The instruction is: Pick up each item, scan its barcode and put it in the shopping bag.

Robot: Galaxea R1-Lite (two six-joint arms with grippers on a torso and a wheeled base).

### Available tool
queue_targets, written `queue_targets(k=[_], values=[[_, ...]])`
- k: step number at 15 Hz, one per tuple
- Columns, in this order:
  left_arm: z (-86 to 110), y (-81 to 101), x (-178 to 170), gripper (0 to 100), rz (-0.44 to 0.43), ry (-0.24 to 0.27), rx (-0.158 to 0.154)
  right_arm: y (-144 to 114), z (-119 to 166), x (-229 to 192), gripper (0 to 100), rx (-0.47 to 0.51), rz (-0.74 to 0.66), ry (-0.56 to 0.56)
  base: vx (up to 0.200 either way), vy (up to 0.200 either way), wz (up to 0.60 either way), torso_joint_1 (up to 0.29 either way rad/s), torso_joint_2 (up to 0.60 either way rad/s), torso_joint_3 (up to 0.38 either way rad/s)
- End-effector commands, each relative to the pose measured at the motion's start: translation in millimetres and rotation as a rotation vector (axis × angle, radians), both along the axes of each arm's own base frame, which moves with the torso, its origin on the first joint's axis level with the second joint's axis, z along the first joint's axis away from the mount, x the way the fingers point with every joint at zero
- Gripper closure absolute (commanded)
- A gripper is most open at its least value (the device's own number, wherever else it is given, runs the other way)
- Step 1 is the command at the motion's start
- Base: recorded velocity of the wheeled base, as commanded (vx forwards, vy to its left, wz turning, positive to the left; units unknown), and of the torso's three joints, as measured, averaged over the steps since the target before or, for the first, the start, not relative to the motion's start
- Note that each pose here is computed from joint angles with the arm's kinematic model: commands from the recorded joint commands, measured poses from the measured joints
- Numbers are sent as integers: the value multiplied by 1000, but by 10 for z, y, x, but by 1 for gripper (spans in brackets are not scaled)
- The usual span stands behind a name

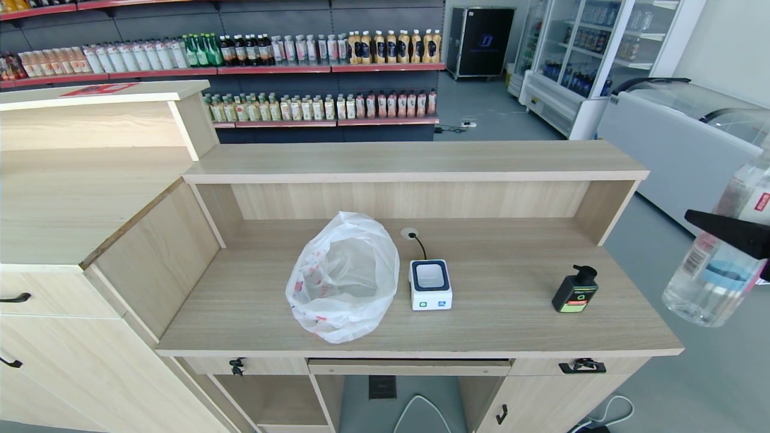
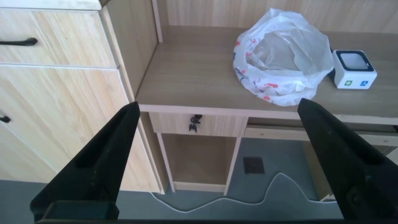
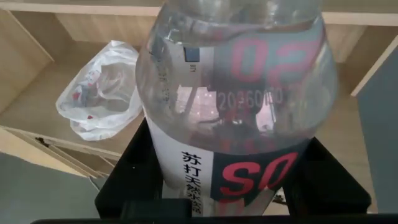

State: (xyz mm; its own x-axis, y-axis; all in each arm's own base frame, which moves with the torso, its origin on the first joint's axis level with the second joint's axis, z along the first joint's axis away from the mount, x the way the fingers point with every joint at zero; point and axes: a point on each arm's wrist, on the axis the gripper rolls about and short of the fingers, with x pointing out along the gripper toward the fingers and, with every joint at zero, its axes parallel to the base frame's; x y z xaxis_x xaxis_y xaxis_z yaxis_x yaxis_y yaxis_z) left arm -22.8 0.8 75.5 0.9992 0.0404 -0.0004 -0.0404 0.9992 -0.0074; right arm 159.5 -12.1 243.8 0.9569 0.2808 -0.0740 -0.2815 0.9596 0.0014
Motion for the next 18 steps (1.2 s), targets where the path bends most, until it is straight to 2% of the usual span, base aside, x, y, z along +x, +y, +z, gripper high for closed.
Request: queue_targets(k=[1, 6, 10, 11, 12, 18], values=[[0, 0, 0, 0, 3, 0, 0, -21, -173, 18, 100, -4, -40, 46, 0, 0, 0, 0, 0, 0], [0, 0, 0, 0, 3, 0, 0, -54, -208, 101, 100, -199, -61, -42, 0, 0, 0, 0, 0, 0], [0, 0, 0, 0, 3, 0, 0, -129, -218, 156, 100, -252, -98, -48, 0, 0, 0, 0, 0, 0], [0, 0, 0, 0, 1, 0, 0, -182, -244, 167, 100, -308, -133, -41, 0, 0, 0, 0, 0, 0], [0, 0, 0, 0, 3, 0, 0, -198, -261, 168, 100, -323, -149, -41, 0, 0, 0, 0, 0, 0], [0, 0, 0, 0, 1, 0, 0, -263, -290, 364, 100, -344, -235, -74, 0, 0, 600, 5, 2, 4]])
